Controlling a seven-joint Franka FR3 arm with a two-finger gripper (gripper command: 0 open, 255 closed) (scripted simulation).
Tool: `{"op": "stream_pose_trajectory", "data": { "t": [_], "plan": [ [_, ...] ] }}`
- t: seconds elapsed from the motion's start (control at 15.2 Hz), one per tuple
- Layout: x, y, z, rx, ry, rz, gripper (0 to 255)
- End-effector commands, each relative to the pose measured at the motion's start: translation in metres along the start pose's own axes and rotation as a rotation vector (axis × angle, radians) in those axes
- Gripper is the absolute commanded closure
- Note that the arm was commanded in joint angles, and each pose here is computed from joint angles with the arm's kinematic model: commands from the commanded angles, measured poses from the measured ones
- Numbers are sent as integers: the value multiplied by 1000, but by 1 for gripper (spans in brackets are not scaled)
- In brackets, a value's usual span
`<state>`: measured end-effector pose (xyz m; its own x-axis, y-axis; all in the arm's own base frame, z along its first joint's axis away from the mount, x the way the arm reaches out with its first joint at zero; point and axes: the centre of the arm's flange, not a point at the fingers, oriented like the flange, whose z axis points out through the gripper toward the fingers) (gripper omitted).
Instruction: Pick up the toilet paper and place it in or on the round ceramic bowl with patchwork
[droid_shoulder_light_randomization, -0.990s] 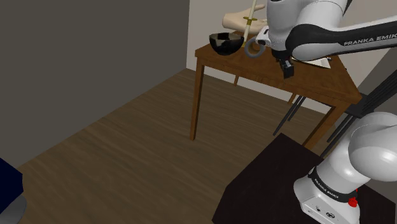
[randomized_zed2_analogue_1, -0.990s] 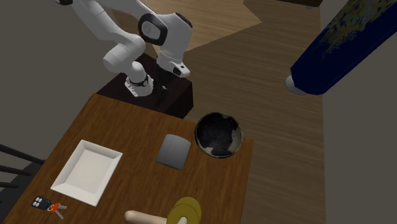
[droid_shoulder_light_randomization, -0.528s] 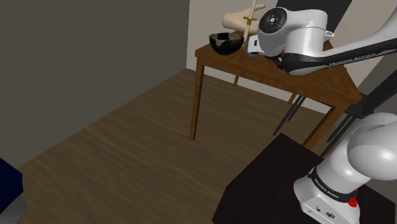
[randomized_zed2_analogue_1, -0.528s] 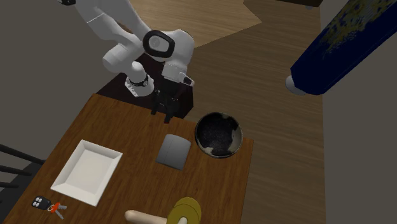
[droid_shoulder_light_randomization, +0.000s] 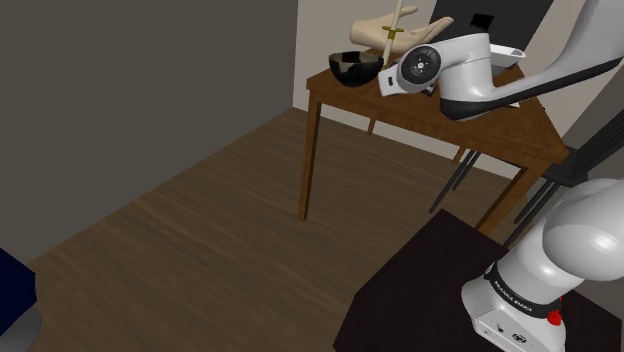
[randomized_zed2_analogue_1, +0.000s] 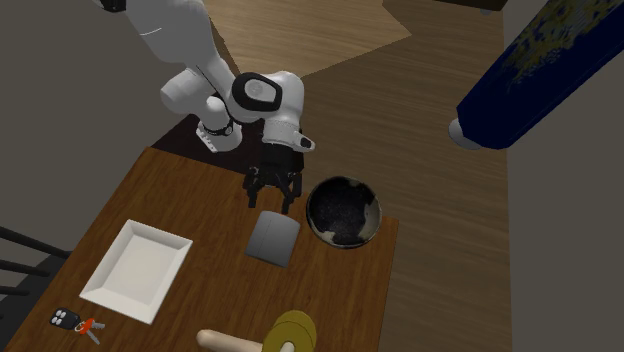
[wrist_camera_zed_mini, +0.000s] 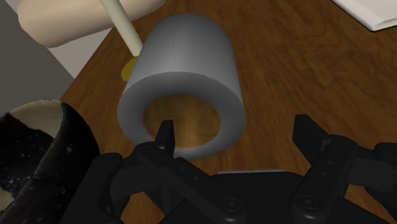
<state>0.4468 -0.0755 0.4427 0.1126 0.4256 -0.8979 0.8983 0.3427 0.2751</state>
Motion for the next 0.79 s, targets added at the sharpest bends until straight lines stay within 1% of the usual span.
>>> {"op": "stream_pose_trajectory", "data": {
  "t": [0.0,0.26,0.73],
  "plan": [
    [1,1,10,-6,-2,-7,0],
    [1,1,29,-6,-2,-7,0],
    [1,1,28,-6,-2,-7,0]
  ]
}}
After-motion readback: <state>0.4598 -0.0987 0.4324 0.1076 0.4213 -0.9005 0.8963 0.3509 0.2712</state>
